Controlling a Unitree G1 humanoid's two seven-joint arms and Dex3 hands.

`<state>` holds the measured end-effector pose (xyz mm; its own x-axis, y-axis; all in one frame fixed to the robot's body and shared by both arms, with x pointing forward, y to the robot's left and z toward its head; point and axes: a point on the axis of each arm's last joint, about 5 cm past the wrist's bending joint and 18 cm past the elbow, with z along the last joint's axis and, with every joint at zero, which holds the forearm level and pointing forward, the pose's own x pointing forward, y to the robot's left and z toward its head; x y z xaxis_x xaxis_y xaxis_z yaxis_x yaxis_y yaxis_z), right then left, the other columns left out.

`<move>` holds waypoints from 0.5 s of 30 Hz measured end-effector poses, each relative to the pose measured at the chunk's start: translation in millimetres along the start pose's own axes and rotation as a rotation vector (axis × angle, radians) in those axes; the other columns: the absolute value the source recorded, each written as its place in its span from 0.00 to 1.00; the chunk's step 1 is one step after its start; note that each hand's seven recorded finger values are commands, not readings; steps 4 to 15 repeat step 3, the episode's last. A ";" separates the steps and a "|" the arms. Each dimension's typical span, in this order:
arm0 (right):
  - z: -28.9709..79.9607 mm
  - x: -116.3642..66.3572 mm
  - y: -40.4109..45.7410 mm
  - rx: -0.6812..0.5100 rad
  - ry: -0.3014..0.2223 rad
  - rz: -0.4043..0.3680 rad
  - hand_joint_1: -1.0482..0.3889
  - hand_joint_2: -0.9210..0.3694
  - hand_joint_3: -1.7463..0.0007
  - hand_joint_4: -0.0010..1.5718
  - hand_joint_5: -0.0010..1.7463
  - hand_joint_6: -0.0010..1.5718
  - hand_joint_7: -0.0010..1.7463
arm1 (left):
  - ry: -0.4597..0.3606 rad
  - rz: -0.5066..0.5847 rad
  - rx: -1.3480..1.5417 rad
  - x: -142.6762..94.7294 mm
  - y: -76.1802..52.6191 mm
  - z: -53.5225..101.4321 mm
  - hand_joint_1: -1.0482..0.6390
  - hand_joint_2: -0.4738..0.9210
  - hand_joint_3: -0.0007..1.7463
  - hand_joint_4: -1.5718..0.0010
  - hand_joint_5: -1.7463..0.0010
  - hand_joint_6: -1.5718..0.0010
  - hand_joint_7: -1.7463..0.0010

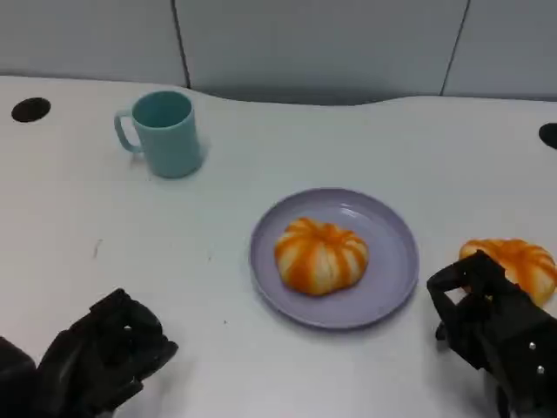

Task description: Grasp the bread from the table and place it into the plate.

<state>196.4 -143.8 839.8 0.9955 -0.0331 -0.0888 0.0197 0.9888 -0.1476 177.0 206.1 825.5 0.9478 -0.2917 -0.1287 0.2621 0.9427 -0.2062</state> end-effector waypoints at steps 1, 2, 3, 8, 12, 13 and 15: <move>-0.9 0.2 -0.3 0.006 0.000 -0.001 0.56 0.00 0.74 0.43 1.00 0.27 0.93 | -0.003 0.000 0.001 0.5 -0.5 -0.4 0.43 1.00 0.06 0.63 0.00 0.75 0.00; -2.0 0.6 -0.8 0.011 0.000 -0.004 0.56 0.00 0.74 0.43 1.00 0.27 0.93 | -0.007 0.001 0.006 0.9 -1.0 -0.9 0.43 1.00 0.06 0.63 0.00 0.75 0.00; -3.1 1.0 -1.4 0.013 0.001 -0.007 0.56 0.00 0.74 0.43 1.00 0.27 0.93 | -0.010 0.007 0.008 1.2 -1.4 -1.5 0.42 1.00 0.06 0.63 0.00 0.75 0.00; -3.1 1.0 -1.4 0.013 0.001 -0.007 0.56 0.00 0.74 0.43 1.00 0.27 0.93 | -0.010 0.007 0.008 1.2 -1.4 -1.5 0.42 1.00 0.06 0.63 0.00 0.75 0.00; -3.1 1.0 -1.4 0.013 0.001 -0.007 0.56 0.00 0.74 0.43 1.00 0.27 0.93 | -0.010 0.007 0.008 1.2 -1.4 -1.5 0.42 1.00 0.06 0.63 0.00 0.75 0.00; -3.1 1.0 -1.4 0.013 0.001 -0.007 0.56 0.00 0.74 0.43 1.00 0.27 0.93 | -0.010 0.007 0.008 1.2 -1.4 -1.5 0.42 1.00 0.06 0.63 0.00 0.75 0.00; -3.1 1.0 -1.4 0.013 0.001 -0.007 0.56 0.00 0.74 0.43 1.00 0.27 0.93 | -0.010 0.007 0.008 1.2 -1.4 -1.5 0.42 1.00 0.06 0.63 0.00 0.75 0.00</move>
